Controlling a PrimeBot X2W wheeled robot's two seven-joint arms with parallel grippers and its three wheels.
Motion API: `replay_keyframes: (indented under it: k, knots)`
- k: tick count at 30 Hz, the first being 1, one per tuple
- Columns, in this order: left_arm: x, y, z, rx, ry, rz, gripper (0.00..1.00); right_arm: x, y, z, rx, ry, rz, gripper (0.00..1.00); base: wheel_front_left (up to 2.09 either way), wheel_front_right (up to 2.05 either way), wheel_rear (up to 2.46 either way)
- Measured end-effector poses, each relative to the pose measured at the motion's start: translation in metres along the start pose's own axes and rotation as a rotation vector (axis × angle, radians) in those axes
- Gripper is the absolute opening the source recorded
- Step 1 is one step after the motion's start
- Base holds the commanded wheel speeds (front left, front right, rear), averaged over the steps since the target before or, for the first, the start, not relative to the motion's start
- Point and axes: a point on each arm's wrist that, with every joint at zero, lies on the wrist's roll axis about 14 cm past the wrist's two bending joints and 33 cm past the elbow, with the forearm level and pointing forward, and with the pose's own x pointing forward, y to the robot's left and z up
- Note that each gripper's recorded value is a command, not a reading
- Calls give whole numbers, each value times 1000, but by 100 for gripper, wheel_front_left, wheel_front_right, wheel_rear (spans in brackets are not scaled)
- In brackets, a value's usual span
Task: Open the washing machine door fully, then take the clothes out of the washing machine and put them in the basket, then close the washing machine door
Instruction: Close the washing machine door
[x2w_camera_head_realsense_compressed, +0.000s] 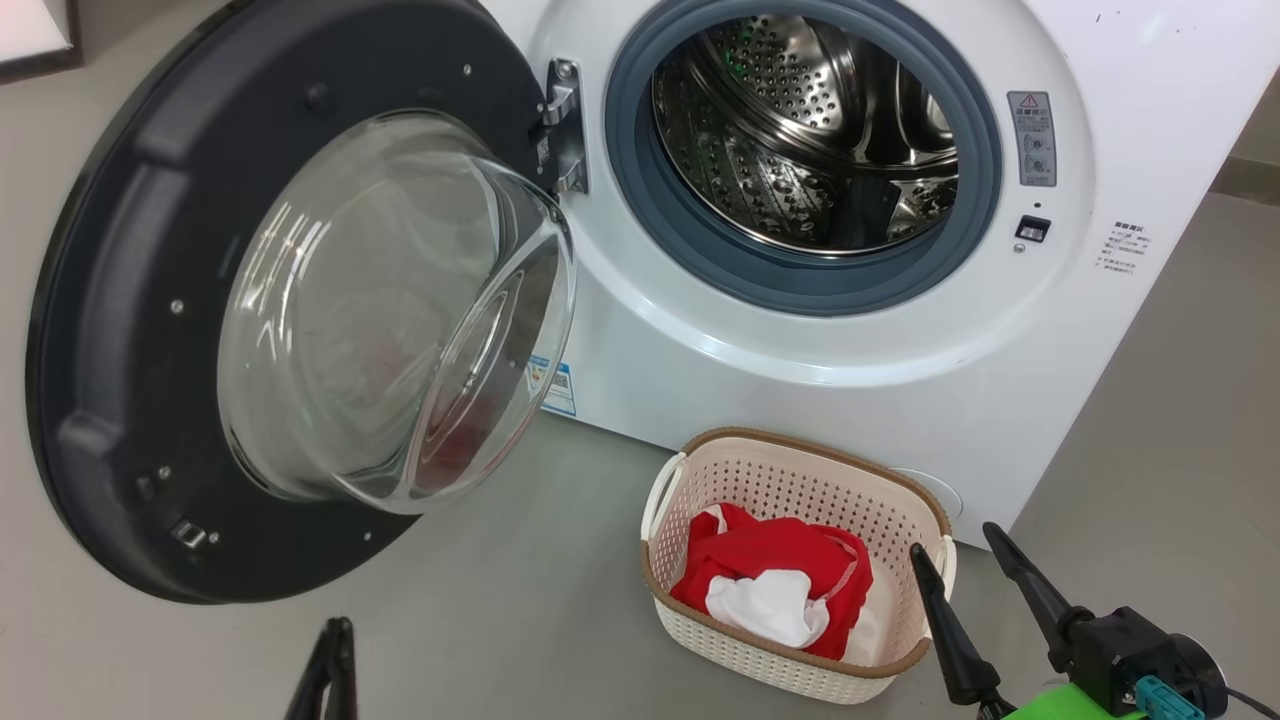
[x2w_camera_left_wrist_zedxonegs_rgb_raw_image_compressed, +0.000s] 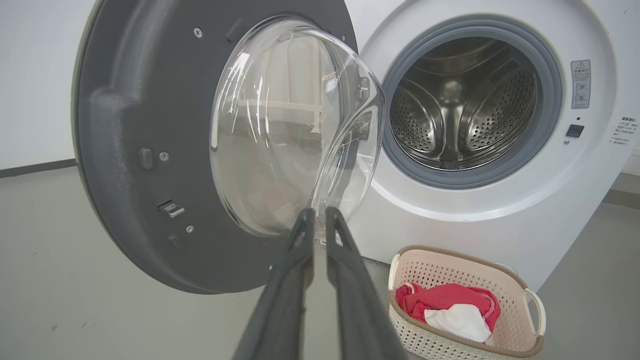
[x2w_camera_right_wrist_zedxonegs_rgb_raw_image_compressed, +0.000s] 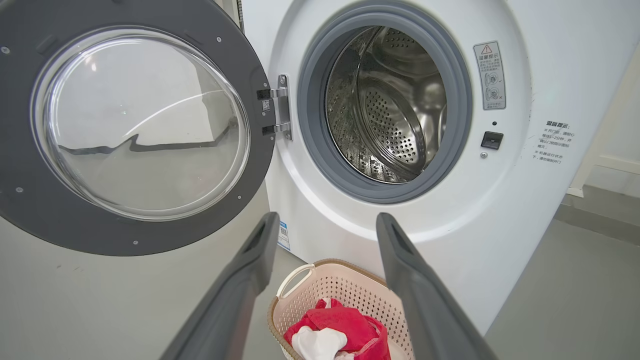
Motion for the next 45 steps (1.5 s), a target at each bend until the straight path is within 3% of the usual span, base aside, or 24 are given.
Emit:
replay_keyframes:
  k: [9,16,23,28,39,45]
  knots:
    - [1,3,18,-73,-77,12,0,1,0,0,0,0,1,100,0,0,0]
    - [4,26,61,-441,-247,70,0,3,1,1,1,-3,7,100,0,0,0]
    - [9,93,106,-806,-488,166,0,6,2,-1,6,6,12,100,0,0,0]
    - [10,148,116,-1001,-601,243,0,7,1,-3,10,10,13,100,0,0,0]
    - [41,218,112,-1186,-574,301,0,8,-2,-8,21,21,6,100,0,0,0]
    - [64,222,96,-1223,-448,301,0,8,-5,-11,22,33,-1,100,0,0,0]
